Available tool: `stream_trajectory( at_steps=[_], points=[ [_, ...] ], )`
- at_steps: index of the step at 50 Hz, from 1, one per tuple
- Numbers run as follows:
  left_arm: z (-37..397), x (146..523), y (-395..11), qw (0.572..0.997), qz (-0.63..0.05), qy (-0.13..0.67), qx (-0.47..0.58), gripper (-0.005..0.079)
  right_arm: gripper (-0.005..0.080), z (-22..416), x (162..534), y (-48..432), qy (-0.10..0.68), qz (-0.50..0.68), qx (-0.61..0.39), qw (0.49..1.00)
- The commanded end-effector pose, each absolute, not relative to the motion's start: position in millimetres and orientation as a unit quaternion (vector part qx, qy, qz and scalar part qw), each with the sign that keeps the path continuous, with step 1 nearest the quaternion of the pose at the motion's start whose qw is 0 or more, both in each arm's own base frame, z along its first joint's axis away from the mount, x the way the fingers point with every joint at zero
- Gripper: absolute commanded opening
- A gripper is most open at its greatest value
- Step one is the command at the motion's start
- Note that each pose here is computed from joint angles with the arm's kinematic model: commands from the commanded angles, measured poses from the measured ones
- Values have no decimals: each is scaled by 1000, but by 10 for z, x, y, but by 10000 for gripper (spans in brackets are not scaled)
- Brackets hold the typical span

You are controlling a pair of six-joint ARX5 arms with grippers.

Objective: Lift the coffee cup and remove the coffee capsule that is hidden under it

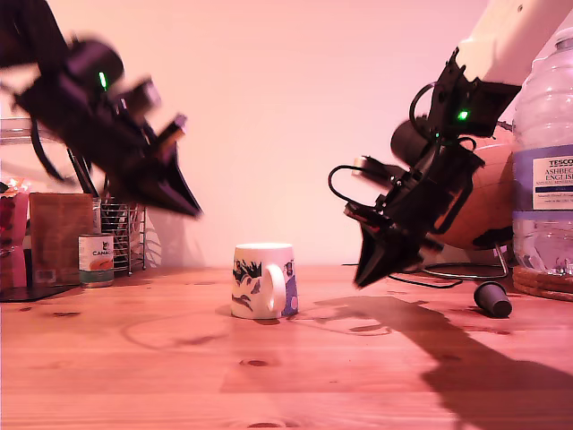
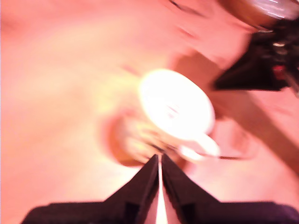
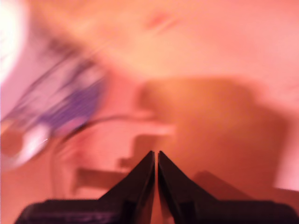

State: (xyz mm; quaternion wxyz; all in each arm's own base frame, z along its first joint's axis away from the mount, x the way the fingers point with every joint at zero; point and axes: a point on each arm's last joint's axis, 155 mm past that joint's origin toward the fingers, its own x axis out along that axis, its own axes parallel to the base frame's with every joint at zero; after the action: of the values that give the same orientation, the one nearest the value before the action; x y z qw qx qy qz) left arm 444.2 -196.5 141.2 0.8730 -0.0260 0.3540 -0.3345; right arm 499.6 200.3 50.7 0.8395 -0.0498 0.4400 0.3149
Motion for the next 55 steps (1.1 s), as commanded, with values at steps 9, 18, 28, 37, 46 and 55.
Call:
stream_trajectory(
  at_steps=[9,18,28,37,46,55],
  points=[
    [1683,4492,-1825,893,-319,318,-9,-19,-13,1639,5245,2016,305,297,-74,902],
    [1936,4507,-1823,900,-332,281,-12,-19,-13,2135,5181,2055,254,299,-82,916],
    [2216,4427,-1863,903,-350,250,-13,-20,-13,2496,5068,2047,222,293,-101,924],
    [2409,4373,-1841,907,-352,230,-11,-20,-13,2707,4940,2044,209,291,-107,927],
    [2503,4296,-1860,904,-364,223,-14,-19,-13,2832,4779,1992,195,279,-123,932],
    [2493,4237,-1891,898,-375,231,-18,-20,-13,2861,4580,1966,180,278,-125,935]
  ],
)
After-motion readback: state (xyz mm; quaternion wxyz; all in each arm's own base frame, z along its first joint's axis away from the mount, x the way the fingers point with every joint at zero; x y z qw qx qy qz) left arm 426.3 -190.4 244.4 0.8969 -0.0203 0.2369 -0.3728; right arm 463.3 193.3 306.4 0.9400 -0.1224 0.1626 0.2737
